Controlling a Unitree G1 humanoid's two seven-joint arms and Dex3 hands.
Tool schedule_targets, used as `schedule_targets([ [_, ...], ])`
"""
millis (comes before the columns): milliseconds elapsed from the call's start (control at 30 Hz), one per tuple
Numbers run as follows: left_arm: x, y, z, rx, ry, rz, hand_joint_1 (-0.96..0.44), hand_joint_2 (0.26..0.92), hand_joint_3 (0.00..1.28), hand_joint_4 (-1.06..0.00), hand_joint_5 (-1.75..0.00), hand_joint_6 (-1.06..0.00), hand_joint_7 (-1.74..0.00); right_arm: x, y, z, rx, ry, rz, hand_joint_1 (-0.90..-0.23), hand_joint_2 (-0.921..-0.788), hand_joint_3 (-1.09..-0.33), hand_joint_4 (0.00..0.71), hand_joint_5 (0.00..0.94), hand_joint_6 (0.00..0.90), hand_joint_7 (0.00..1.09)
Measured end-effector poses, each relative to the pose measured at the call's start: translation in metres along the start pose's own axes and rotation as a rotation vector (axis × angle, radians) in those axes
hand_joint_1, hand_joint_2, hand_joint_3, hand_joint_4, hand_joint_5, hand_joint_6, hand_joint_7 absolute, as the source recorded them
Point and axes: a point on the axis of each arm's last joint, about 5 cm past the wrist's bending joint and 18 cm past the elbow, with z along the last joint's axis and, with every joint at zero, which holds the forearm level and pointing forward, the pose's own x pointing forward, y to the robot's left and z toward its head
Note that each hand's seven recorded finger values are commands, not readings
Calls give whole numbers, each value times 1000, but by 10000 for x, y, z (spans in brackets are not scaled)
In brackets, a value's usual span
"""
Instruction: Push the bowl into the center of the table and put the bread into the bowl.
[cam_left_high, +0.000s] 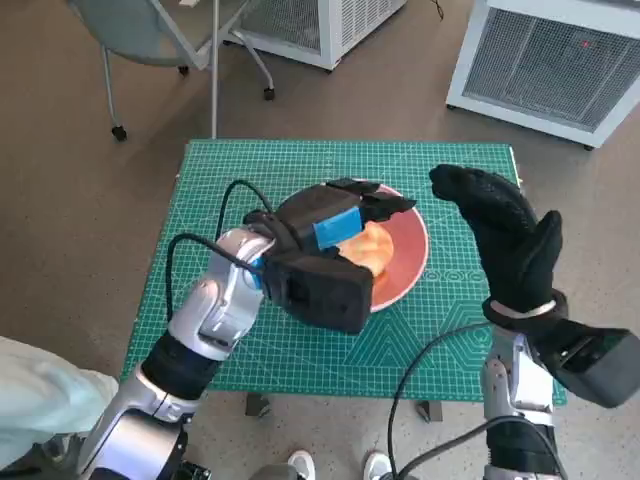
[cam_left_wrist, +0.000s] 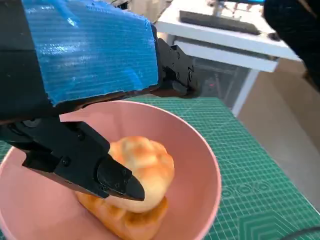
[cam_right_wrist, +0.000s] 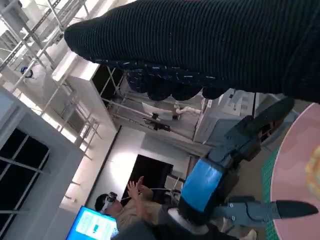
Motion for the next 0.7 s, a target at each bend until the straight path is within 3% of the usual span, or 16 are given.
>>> schedule_targets([
  [400,-185,148,-63,-21,-59,101,-272,805,16,-35,0,-235,0,4,1,2,3,-2,-1,-620,-921,-663,176,13,-1,418],
  [700,-468,305,-118,-152,-178,238,-300,833,20,-35,-5,-230,-6,27,6,27,-3,-12,2,-613,-921,-656,178,13,-1,427],
])
